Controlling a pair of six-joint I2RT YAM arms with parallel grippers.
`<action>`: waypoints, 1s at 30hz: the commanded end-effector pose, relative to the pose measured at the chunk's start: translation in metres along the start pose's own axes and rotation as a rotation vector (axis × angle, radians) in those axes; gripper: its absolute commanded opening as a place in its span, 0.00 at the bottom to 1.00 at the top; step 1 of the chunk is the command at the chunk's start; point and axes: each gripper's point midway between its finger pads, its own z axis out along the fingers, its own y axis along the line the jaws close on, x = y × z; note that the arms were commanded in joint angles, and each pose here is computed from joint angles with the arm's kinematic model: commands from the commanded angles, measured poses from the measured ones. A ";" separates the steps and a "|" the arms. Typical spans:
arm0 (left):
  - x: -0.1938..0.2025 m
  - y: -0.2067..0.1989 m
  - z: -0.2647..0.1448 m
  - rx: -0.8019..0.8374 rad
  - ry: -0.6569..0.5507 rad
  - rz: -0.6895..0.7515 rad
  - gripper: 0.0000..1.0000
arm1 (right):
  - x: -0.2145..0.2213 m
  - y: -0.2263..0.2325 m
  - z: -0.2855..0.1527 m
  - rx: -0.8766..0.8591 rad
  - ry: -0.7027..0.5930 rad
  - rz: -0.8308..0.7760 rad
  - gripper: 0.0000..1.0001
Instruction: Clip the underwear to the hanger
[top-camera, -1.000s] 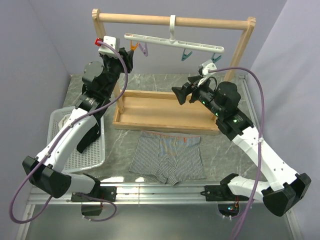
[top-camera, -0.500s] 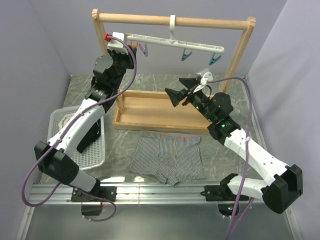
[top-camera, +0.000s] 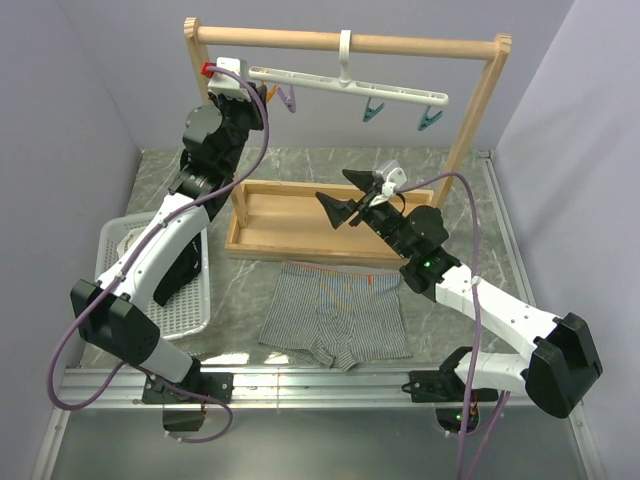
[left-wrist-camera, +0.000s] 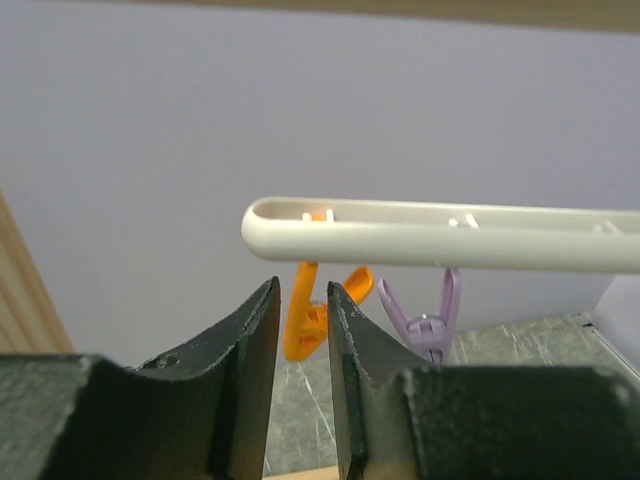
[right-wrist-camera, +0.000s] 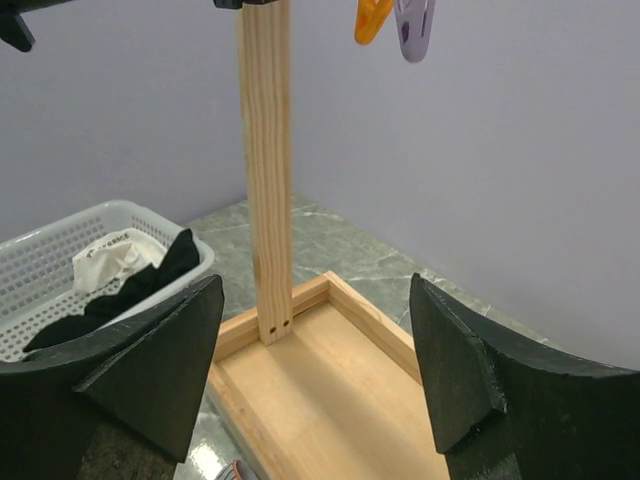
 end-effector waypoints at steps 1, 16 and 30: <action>-0.037 0.004 0.009 -0.010 -0.103 -0.025 0.31 | -0.024 -0.003 0.005 0.023 -0.099 -0.031 0.81; -0.022 0.000 0.024 0.034 -0.074 -0.046 0.29 | -0.036 -0.002 0.029 0.004 -0.156 -0.023 0.81; -0.018 -0.013 0.026 0.102 -0.052 -0.070 0.02 | -0.038 -0.006 0.048 0.017 -0.176 -0.015 0.82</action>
